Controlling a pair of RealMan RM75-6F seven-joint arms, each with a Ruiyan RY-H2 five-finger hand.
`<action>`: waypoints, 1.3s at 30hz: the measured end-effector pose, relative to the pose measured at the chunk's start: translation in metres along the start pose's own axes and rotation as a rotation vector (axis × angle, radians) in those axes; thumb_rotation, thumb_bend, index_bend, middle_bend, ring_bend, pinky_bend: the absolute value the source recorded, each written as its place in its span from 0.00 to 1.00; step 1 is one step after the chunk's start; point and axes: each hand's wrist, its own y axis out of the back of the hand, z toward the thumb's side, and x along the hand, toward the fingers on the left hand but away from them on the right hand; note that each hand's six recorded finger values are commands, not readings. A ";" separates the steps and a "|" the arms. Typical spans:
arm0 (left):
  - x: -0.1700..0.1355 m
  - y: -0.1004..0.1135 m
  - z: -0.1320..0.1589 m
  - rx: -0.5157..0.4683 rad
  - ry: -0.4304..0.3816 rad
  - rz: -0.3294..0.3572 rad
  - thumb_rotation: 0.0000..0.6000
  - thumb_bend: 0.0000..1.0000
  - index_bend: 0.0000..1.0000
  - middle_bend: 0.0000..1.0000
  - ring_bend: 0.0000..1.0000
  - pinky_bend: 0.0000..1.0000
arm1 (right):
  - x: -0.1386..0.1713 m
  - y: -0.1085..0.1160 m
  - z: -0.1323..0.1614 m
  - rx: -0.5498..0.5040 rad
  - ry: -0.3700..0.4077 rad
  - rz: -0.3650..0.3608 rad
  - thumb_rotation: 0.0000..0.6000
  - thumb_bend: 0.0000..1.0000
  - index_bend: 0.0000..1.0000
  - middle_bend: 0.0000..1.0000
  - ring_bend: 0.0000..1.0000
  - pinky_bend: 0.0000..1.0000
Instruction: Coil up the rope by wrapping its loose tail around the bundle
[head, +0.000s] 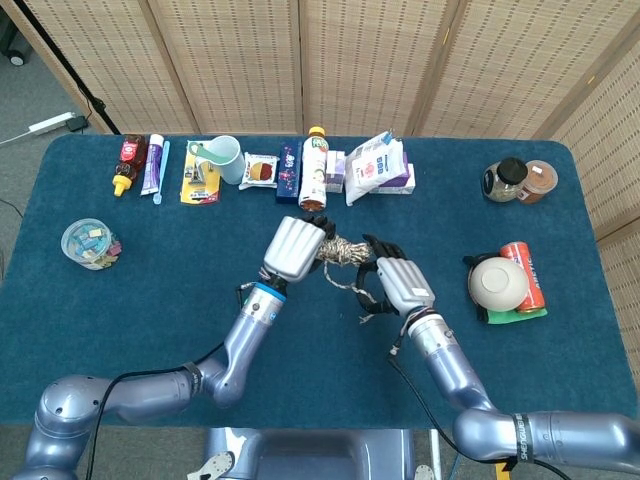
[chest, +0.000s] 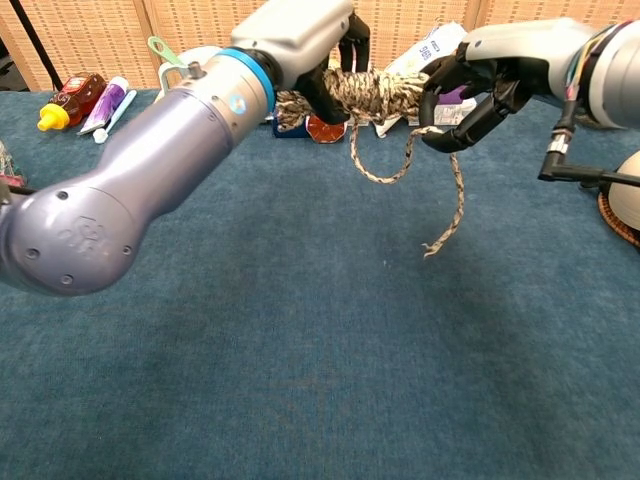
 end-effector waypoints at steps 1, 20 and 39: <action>0.001 -0.001 0.002 0.009 -0.001 0.000 1.00 0.60 0.54 0.49 0.52 0.70 | 0.003 0.001 0.003 -0.001 0.009 0.001 1.00 0.59 0.73 0.00 0.00 0.00; -0.011 -0.031 0.023 0.085 -0.092 -0.038 1.00 0.60 0.54 0.49 0.52 0.70 | 0.012 0.044 0.053 -0.026 0.091 -0.077 1.00 0.59 0.73 0.00 0.00 0.00; -0.028 -0.037 0.027 0.046 -0.204 -0.057 1.00 0.60 0.54 0.49 0.52 0.70 | -0.044 0.070 0.064 0.048 0.003 -0.141 1.00 0.59 0.73 0.00 0.00 0.00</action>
